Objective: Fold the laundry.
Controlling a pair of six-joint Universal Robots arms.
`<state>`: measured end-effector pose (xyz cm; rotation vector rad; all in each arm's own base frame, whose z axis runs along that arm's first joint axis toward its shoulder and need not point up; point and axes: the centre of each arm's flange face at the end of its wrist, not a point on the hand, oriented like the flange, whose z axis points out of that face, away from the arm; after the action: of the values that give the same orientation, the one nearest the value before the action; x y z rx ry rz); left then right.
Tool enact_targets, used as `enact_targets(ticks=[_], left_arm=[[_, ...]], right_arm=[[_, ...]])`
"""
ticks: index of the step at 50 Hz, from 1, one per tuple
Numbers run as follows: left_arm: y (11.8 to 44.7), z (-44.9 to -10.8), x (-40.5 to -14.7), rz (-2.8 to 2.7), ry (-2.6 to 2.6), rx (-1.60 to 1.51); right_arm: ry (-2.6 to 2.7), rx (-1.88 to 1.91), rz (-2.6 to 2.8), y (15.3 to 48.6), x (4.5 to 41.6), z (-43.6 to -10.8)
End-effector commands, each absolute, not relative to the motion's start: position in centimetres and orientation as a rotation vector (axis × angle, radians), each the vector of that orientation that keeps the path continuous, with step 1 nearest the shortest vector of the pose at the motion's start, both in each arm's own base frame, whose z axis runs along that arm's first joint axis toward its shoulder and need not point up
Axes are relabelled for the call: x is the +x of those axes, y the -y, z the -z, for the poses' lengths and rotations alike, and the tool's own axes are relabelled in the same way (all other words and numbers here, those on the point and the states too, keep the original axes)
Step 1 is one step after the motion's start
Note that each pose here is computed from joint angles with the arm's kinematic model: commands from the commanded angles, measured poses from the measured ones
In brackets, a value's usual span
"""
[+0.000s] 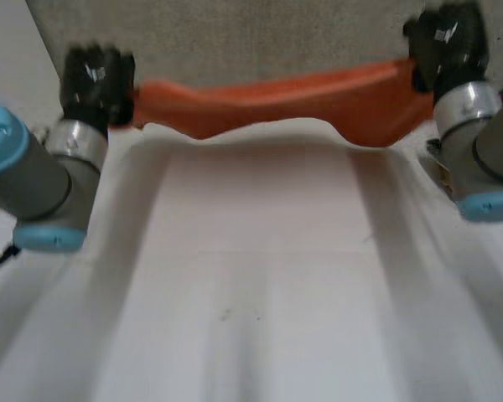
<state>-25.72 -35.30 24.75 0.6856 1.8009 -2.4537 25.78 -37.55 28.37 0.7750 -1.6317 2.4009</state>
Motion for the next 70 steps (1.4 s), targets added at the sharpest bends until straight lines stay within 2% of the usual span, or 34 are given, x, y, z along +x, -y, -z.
enact_targets(ticks=[1,2,6,14,19,25,39,48,55,57,62,64,66,70], left_arm=[[29.8,-16.0,-23.9,2.029,-2.224,0.817],[29.2,-15.8,-23.7,2.002,-2.243,0.826],[27.1,-16.3,-23.1,1.925,-2.301,0.857],[25.5,-19.0,-22.2,1.855,-2.352,0.883],[25.8,-20.6,-22.4,1.850,-2.355,0.952],[28.5,-22.0,-21.7,1.921,-2.334,0.964],[36.3,-15.5,-22.7,1.784,-2.345,1.137],[37.7,-12.5,-22.4,1.690,-2.324,1.181],[36.8,-12.1,-22.6,1.631,-2.362,1.160],[36.5,-13.2,-22.7,1.642,-2.342,1.134],[33.6,-19.9,-22.6,1.808,-2.245,1.037],[32.8,-21.7,-22.2,1.865,-2.225,0.990],[31.3,-25.0,-21.5,1.964,-2.178,0.918],[29.1,-29.9,-19.6,2.105,-2.060,0.795]], right_arm=[[2.081,1.027,-2.035,33.4,24.4,-18.9],[2.138,1.055,-1.973,32.6,23.9,-17.5],[2.230,1.120,-1.899,31.1,23.2,-15.4],[2.289,1.163,-1.871,30.2,22.8,-14.3],[2.293,1.159,-1.869,30.2,22.7,-14.3],[2.298,1.166,-1.863,30.0,22.7,-14.2],[2.318,1.177,-1.839,29.5,22.7,-13.7],[2.322,1.175,-1.836,29.5,22.6,-13.6],[2.303,1.154,-1.844,29.9,22.5,-14.0],[2.301,1.153,-1.840,30.0,22.5,-14.1],[2.207,1.177,-1.861,29.9,22.2,-16.5],[2.143,1.213,-1.837,29.3,21.8,-18.3],[2.105,1.240,-1.808,28.9,21.4,-19.5],[1.956,1.257,-1.778,28.1,20.1,-24.2]])
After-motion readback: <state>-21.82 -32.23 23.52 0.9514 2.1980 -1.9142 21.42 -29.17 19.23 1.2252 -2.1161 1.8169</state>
